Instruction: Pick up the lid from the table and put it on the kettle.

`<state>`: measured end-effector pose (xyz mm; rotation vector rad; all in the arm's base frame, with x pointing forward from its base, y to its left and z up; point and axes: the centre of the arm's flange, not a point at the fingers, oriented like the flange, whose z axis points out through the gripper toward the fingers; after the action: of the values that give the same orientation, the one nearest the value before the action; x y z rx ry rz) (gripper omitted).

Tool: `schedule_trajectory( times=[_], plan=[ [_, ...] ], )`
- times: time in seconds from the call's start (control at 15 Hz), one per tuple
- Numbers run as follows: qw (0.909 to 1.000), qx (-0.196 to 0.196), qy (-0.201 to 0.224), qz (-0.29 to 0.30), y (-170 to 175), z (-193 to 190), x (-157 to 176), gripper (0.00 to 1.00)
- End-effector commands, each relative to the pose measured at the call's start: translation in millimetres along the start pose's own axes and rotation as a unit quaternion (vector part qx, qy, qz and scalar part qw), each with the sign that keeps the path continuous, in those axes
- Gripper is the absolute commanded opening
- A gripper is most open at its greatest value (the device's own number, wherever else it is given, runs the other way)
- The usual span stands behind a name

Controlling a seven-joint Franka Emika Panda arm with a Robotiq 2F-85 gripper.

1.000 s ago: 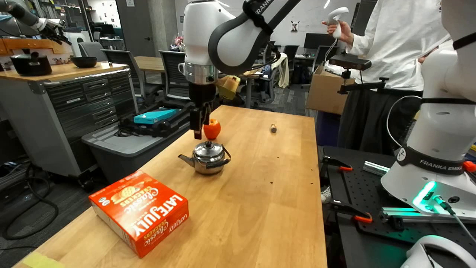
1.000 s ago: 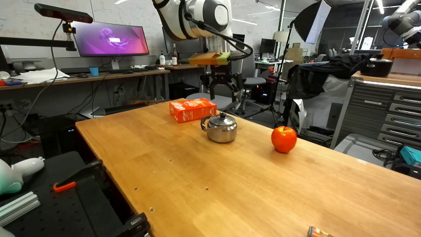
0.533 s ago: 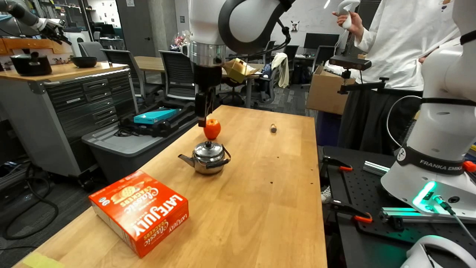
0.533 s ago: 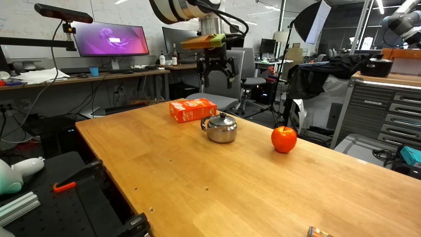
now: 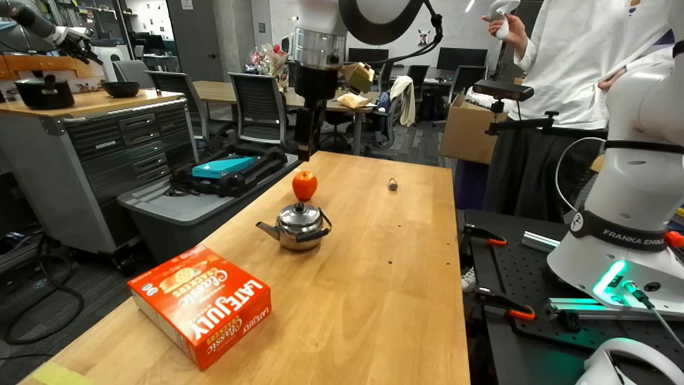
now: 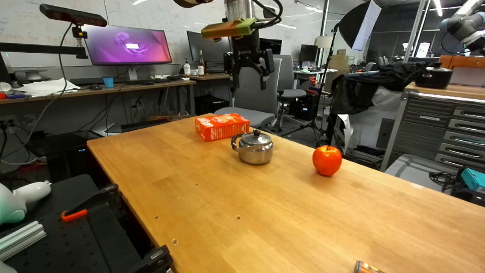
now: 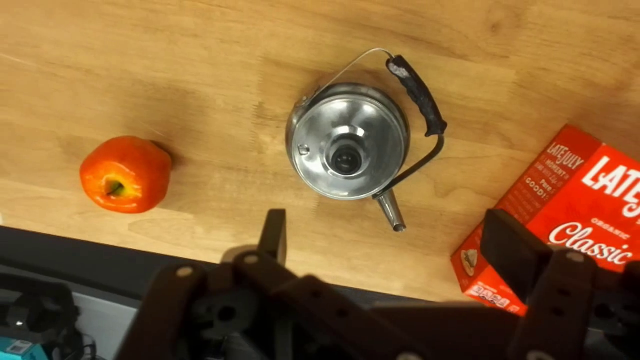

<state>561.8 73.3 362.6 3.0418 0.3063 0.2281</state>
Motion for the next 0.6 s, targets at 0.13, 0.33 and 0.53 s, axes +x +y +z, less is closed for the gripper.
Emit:
schedule_trajectory(
  times=[0.13,0.33,0.53],
  plan=[
    [0.9999,0.005,-0.012,0.01,22,-30,-17,1.0],
    [0.9998,0.003,-0.016,0.012,34,-41,-14,1.0],
    [0.9998,-0.006,-0.004,0.02,47,-47,-11,1.0]
  ],
)
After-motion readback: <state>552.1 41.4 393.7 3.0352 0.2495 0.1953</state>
